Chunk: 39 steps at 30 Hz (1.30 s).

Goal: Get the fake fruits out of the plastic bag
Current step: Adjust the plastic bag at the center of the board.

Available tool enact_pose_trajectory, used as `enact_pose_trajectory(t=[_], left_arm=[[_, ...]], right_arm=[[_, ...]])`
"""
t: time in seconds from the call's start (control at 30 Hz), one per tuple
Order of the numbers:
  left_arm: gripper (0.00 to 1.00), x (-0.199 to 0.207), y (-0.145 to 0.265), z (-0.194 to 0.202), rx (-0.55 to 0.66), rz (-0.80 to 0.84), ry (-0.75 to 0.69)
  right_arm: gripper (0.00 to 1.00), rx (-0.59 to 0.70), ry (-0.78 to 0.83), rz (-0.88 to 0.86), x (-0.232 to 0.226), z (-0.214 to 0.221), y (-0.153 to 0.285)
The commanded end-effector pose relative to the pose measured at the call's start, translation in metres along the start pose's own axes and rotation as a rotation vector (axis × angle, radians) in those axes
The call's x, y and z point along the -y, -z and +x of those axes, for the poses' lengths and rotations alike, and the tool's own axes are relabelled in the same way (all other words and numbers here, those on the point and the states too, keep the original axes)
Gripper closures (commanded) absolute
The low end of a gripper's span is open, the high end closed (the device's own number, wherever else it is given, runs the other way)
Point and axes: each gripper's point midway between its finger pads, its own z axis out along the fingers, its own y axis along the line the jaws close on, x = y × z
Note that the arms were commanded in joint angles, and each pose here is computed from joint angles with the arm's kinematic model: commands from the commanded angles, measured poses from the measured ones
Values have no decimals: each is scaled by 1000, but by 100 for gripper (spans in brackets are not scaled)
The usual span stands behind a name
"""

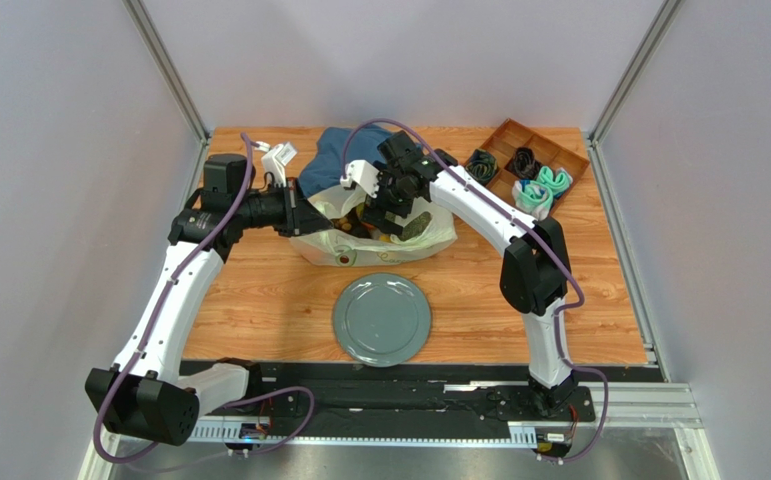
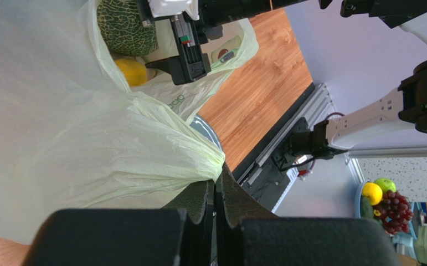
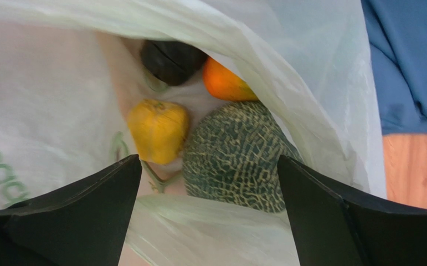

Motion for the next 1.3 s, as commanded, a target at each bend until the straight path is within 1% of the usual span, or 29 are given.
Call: enact_pose_trajectory(t=[0.0,0.17,0.23,0.33,0.43,0.53,0.57,0.63,0.67,0.73,0.77,0.83,0.9,1.0,1.1,1.2,1.27], left_arm=[[100,9,5,-13,34,18,-49],[100,6,-1,-16,22,29,-37],[100,6,-2,-17,21,30,-36],[100,5,-3,-18,18,31,-30],[100,4,-4,-19,19,30,-29],[100,3,-5,-18,14,30,-21],[100,2,-6,-18,17,29,-20],[100,2,-6,-18,15,30,-19],[100,3,-6,-19,16,31,-19],[100,3,-6,-19,16,31,-19],[100,3,-6,-19,15,34,-19],[100,3,-7,-19,14,35,-19],[100,1,-9,-19,10,35,-13],[100,-1,-10,-19,7,34,-5],[100,-2,-12,-21,10,37,-4],[100,-1,-13,-23,9,40,-4],[100,-1,-13,-24,5,40,0]], right_arm=[[0,-118,52,159,31,27,18],[0,-209,30,177,45,62,9],[0,-222,20,190,51,67,7],[0,-280,30,233,62,76,0],[0,-321,37,239,69,86,-13],[0,-327,50,230,71,88,-22],[5,-321,52,228,71,87,-24],[17,-272,39,213,72,80,-24],[30,-237,27,223,74,72,-16],[40,-159,1,209,72,59,-6],[46,-109,-4,224,73,45,13],[48,-30,-37,197,65,31,28],[51,54,-37,186,55,12,56],[52,107,-38,172,45,2,73],[48,111,-41,138,39,5,65],[45,137,-23,101,37,-2,55],[39,128,24,76,40,-6,42]])
